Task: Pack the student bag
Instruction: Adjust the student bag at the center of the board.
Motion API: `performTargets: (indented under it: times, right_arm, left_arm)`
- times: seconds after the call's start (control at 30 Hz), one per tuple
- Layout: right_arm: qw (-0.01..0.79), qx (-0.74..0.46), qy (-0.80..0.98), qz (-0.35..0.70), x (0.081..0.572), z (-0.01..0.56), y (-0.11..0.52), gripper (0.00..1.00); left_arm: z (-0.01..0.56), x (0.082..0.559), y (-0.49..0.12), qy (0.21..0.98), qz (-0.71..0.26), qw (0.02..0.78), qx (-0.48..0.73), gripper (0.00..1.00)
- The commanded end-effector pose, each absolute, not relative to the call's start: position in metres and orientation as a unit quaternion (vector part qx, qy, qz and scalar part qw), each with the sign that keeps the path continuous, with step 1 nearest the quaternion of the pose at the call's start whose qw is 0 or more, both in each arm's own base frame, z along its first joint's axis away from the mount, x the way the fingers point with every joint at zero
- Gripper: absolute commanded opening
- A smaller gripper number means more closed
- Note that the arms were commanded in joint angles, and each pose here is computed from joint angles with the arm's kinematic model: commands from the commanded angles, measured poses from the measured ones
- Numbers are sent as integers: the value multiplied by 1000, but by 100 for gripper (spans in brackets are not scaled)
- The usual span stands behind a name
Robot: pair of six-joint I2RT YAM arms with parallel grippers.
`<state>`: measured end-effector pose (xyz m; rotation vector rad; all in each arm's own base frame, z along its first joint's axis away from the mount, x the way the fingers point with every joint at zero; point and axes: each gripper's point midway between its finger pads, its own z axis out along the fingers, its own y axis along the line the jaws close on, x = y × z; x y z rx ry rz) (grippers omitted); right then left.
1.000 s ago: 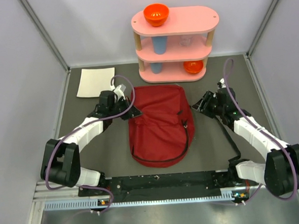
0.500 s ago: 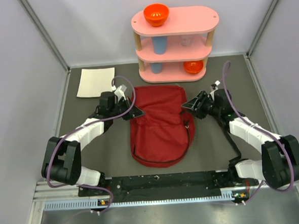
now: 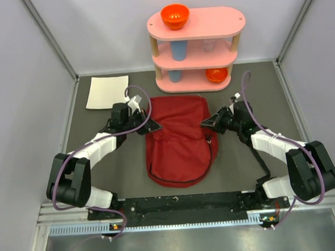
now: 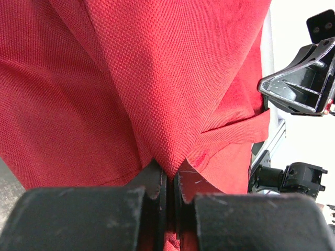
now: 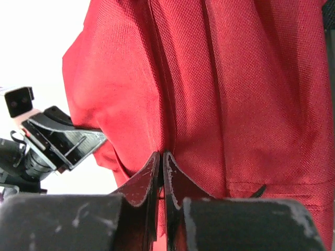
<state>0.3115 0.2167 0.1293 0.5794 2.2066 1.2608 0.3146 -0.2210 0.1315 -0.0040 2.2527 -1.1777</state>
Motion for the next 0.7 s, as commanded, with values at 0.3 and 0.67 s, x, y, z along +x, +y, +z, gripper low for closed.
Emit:
performTargets:
  times: [0.3, 0.67]
  right_arm:
    - [375, 215, 852, 296, 317, 125, 157, 0]
    - [390, 201, 862, 253, 316, 122, 143, 9]
  left_arm:
    - [146, 317, -209, 843, -414, 343, 3, 0]
    - [153, 314, -217, 831, -446, 332, 1, 1]
